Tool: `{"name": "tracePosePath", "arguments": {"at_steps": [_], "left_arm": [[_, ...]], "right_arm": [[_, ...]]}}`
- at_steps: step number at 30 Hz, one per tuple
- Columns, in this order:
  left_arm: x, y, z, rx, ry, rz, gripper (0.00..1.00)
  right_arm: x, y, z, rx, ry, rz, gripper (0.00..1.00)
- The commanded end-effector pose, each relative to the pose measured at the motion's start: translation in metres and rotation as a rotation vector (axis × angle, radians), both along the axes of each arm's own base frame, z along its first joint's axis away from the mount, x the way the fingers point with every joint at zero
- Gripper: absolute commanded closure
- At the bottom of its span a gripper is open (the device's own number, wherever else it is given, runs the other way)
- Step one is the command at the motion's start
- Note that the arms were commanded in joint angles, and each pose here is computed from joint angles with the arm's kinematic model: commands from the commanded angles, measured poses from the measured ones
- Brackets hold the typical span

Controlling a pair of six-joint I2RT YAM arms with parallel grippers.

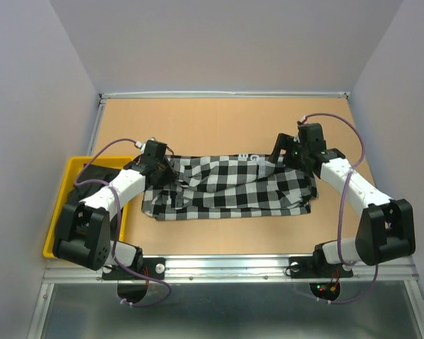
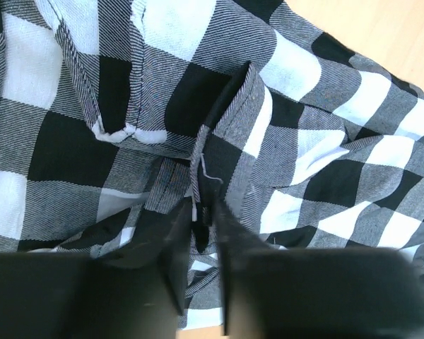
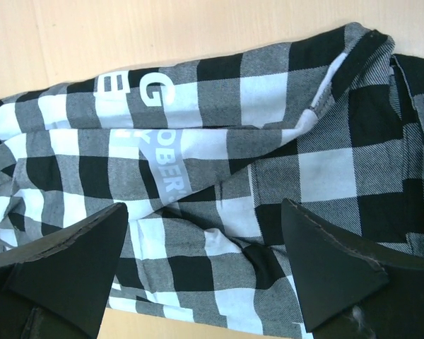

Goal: Fold and stack the long sleeve shirts
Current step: Fold the shirt

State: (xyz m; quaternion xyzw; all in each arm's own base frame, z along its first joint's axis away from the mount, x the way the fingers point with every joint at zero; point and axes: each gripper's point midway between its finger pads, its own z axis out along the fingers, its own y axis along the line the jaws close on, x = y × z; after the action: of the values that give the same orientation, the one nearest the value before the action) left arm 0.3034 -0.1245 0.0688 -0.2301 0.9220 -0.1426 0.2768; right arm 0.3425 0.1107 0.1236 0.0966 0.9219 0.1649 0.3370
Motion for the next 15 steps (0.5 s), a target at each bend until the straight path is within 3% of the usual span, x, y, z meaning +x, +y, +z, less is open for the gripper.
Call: {"name": "tracePosePath", "arguments": {"at_steps": [1, 2, 6, 10, 15], "left_arm": [[0.009, 0.002, 0.025, 0.01, -0.069, -0.005, 0.54], [0.01, 0.006, 0.032, 0.025, -0.086, 0.003, 0.4], [0.019, 0.013, 0.061, 0.063, -0.157, 0.01, 0.23], [0.031, 0.008, 0.09, 0.053, -0.233, -0.012, 0.22], [0.05, -0.028, 0.108, -0.037, -0.314, -0.114, 0.33]], "right_arm": [[0.025, 0.009, 0.039, 0.053, -0.102, 0.017, 0.07], [0.024, 0.014, 0.04, 0.074, -0.097, 0.034, 0.07], [0.026, 0.03, 0.045, 0.146, -0.11, 0.091, 0.09], [0.028, 0.052, 0.056, 0.261, -0.143, 0.164, 0.11], [0.033, 0.098, 0.069, 0.404, -0.183, 0.263, 0.1]]}}
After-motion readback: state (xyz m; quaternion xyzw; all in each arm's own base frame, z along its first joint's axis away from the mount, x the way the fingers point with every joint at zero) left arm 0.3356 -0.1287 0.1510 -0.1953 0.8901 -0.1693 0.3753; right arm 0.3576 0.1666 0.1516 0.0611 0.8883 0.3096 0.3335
